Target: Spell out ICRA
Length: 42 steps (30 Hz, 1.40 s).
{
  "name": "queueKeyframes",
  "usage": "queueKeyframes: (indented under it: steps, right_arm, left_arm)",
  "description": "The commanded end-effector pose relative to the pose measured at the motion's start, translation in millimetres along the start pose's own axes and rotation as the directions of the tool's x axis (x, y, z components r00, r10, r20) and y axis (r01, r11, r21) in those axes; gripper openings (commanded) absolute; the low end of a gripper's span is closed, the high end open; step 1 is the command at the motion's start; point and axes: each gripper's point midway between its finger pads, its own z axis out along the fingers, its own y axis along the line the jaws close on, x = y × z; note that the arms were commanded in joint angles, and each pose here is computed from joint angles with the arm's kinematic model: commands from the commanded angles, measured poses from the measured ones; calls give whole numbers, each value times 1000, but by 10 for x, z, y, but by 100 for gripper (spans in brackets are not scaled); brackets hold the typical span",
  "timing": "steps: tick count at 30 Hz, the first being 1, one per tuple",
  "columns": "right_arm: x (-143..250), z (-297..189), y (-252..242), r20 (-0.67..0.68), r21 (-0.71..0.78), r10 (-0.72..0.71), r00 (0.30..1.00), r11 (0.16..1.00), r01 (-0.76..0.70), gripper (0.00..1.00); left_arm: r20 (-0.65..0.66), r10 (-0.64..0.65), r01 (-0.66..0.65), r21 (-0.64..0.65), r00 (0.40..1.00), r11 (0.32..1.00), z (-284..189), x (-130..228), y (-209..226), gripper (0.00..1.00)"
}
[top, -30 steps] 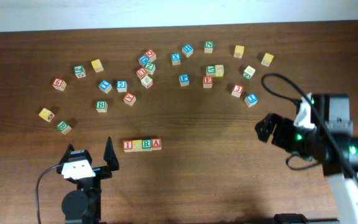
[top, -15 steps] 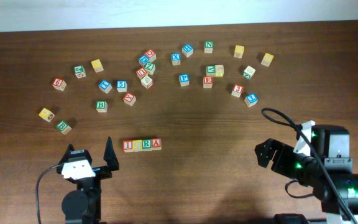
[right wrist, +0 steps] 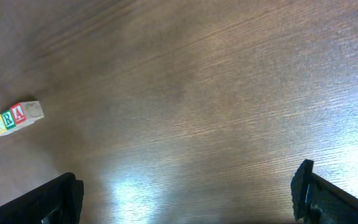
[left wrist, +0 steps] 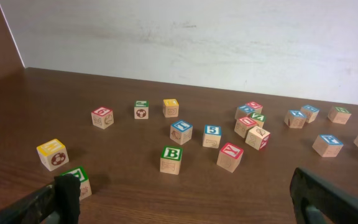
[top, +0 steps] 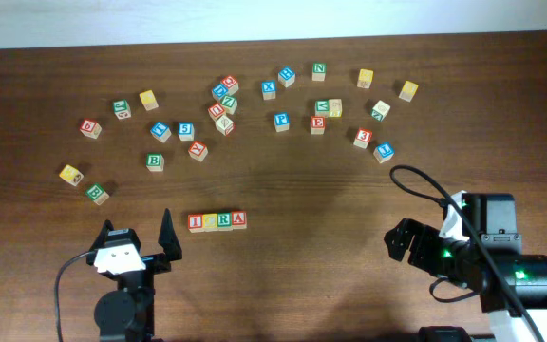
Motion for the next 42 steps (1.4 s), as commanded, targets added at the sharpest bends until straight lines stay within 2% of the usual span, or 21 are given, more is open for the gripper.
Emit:
queueKeyframes:
  steps: [1, 4, 8, 16, 17, 25, 33, 38, 42]
  right_arm:
    - [123, 122, -97, -34, 18, 3, 999, 1000, -3, 98]
    - [139, 235, -135, -11, 8, -3, 1000, 1000, 3, 98]
    - [2, 371, -115, 114, -42, -35, 993, 998, 40, 98]
    - [-48, 287, -70, 288, -104, -69, 955, 989, 102, 98]
    - [-102, 251, -38, 347, -123, -76, 935, 984, 126, 98]
    - [-347, 55, 123, 553, -177, -89, 828, 959, 221, 98]
    - [-400, -94, 116, 637, -182, -71, 768, 954, 239, 98]
    - [-543, -236, 206, 736, -195, -62, 674, 934, 298, 98]
    - [-556, -275, 223, 754, -197, -59, 654, 930, 311, 98]
  left_arm:
    - [1, 13, -13, 11, 1000, 1000, -4, 4, -21, 99]
    - [1, 13, -13, 11, 1000, 1000, -4, 4, -22, 99]
    - [1, 13, -13, 11, 1000, 1000, -4, 4, -22, 99]
    - [1, 12, -12, 11, 1000, 1000, -4, 4, -22, 99]
    - [1, 12, -12, 11, 1000, 1000, -4, 4, -22, 99]
    - [1, 13, -13, 11, 1000, 1000, -4, 4, -22, 99]
    - [1, 13, -13, 11, 1000, 1000, -4, 4, -22, 99]
    - [1, 12, -12, 11, 1000, 1000, -4, 4, -22, 99]
    - [1, 13, -13, 11, 1000, 1000, -4, 4, -22, 99]
